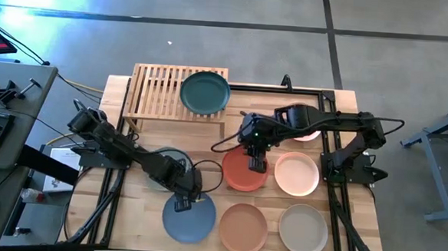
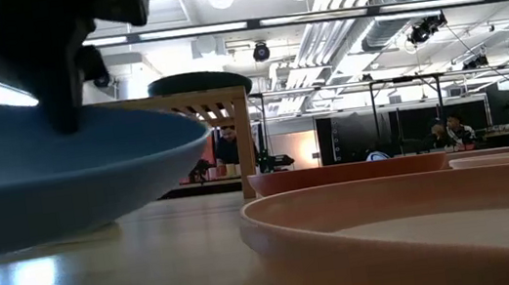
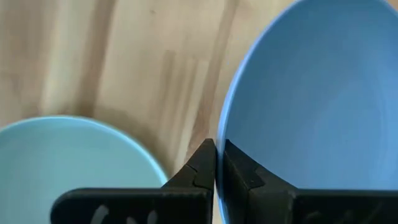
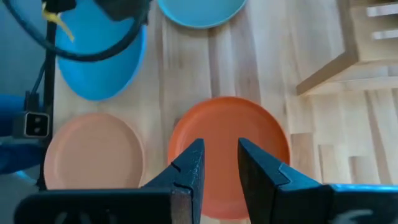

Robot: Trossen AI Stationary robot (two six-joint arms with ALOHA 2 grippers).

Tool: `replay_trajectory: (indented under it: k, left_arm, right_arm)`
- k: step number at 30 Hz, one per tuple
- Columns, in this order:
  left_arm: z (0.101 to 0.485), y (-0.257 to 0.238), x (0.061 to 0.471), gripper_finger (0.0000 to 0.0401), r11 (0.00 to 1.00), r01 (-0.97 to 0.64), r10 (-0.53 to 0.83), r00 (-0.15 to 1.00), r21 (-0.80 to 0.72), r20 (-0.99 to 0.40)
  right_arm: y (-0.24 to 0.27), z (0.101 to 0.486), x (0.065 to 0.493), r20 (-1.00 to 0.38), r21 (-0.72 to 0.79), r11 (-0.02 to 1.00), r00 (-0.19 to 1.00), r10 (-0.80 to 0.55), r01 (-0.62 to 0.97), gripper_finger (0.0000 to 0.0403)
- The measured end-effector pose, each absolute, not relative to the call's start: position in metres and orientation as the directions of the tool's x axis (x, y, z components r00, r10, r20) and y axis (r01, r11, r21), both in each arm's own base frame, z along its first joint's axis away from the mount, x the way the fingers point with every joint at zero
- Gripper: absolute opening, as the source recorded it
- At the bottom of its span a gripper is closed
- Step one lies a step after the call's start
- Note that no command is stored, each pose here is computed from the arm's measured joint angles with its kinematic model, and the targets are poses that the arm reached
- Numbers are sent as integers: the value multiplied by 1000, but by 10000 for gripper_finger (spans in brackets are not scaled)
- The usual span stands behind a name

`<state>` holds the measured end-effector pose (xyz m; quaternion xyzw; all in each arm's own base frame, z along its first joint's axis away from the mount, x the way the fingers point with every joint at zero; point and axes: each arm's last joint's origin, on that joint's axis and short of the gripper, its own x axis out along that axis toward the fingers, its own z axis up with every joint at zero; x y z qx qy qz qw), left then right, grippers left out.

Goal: Place and stack plates onto a shelf
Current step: Stack the blue plate on top of the dark green plate on the shelf

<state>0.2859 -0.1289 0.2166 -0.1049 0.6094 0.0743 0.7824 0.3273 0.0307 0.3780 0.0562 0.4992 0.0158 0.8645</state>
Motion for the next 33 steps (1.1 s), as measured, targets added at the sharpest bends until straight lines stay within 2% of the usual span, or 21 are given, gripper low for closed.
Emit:
replay_trajectory:
  k: [7,13,18,26,33]
  left_arm:
    - [241,-107,291,1,955,-294,48,227,-22,-973]
    - [269,-79,281,1,946,-324,100,301,-3,-948]
    - [299,-54,264,1,918,-394,122,393,-48,-911]
    - [339,-7,234,1,792,-605,306,509,-81,-804]
    - [355,30,213,1,664,-737,418,503,-124,-756]
  right_arm:
    - [50,378,325,-862,119,993,495,110,-15,74]
    - [60,376,320,-880,64,998,470,63,-14,74]
    - [62,376,319,-884,30,1000,466,30,-8,74]
    - [58,377,320,-869,-53,998,491,-64,35,74]
    - [44,380,326,-804,-206,963,532,-267,173,74]
